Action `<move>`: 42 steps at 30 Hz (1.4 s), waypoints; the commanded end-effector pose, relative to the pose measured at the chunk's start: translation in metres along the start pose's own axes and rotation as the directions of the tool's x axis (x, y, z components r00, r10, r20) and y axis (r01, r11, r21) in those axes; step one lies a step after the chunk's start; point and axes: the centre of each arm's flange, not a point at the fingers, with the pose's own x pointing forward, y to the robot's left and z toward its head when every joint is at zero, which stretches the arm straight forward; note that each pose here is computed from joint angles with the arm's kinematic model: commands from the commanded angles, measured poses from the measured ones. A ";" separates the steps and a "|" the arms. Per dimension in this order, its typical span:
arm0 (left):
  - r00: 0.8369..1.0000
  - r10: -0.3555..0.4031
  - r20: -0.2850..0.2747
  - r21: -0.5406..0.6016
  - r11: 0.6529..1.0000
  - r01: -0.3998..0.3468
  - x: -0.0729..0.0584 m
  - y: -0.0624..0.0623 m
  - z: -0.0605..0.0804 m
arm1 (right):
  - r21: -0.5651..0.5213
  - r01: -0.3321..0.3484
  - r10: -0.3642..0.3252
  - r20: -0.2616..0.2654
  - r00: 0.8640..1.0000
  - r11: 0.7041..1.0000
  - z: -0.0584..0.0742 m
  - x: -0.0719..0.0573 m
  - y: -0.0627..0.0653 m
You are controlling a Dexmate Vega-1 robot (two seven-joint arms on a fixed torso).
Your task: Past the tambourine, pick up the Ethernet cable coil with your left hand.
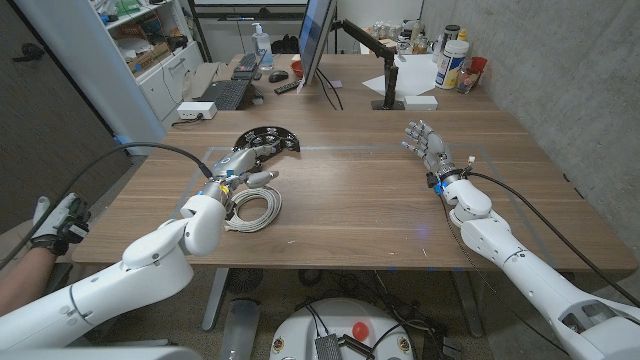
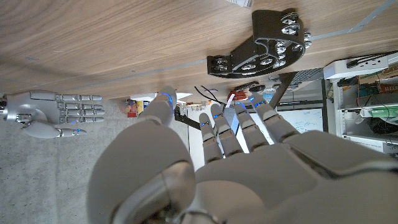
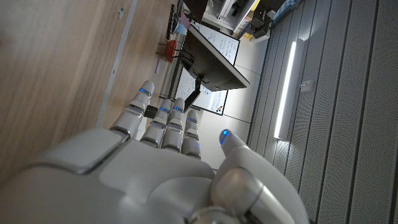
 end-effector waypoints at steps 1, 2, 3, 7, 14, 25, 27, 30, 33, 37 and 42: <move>1.000 -0.016 -0.021 0.002 1.000 0.016 -0.009 -0.001 0.003 | -0.001 0.007 -0.007 0.009 1.000 1.000 0.001 -0.001 -0.002; 1.000 -0.016 -0.021 0.002 1.000 0.016 -0.009 -0.001 0.003 | -0.001 0.007 -0.007 0.009 1.000 1.000 0.001 -0.001 -0.002; 1.000 -0.016 -0.021 0.002 1.000 0.016 -0.009 -0.001 0.003 | -0.001 0.007 -0.007 0.009 1.000 1.000 0.001 -0.001 -0.002; 0.999 -0.043 -0.031 0.005 0.999 0.043 -0.012 -0.001 0.006 | -0.004 0.009 -0.009 0.008 1.000 1.000 0.001 -0.001 -0.001; 0.996 -0.077 -0.043 0.003 0.997 0.077 -0.020 -0.003 0.008 | -0.006 0.006 -0.006 0.016 1.000 1.000 0.001 -0.001 0.000; 0.987 -0.150 -0.056 -0.018 0.989 0.149 -0.023 -0.008 0.007 | -0.005 0.011 -0.011 0.022 1.000 1.000 0.002 -0.002 0.000; 0.987 -0.154 -0.052 -0.028 0.988 0.153 -0.024 -0.008 0.007 | -0.005 0.012 -0.012 0.024 1.000 1.000 0.002 -0.002 0.000; 0.986 -0.157 -0.049 -0.031 0.987 0.155 -0.025 -0.007 0.007 | -0.004 0.014 -0.014 0.024 1.000 1.000 0.002 -0.002 0.000; 0.987 -0.157 -0.048 -0.033 0.987 0.155 -0.027 -0.007 0.008 | -0.005 0.012 -0.012 0.026 1.000 1.000 0.002 -0.002 -0.001; 0.987 -0.155 -0.046 -0.032 0.988 0.154 -0.028 -0.006 0.008 | -0.004 0.014 -0.014 0.025 1.000 1.000 0.002 -0.002 -0.001; 0.988 -0.149 -0.045 -0.028 0.989 0.148 -0.031 -0.005 0.009 | -0.006 0.014 -0.014 0.026 1.000 1.000 0.002 -0.002 -0.001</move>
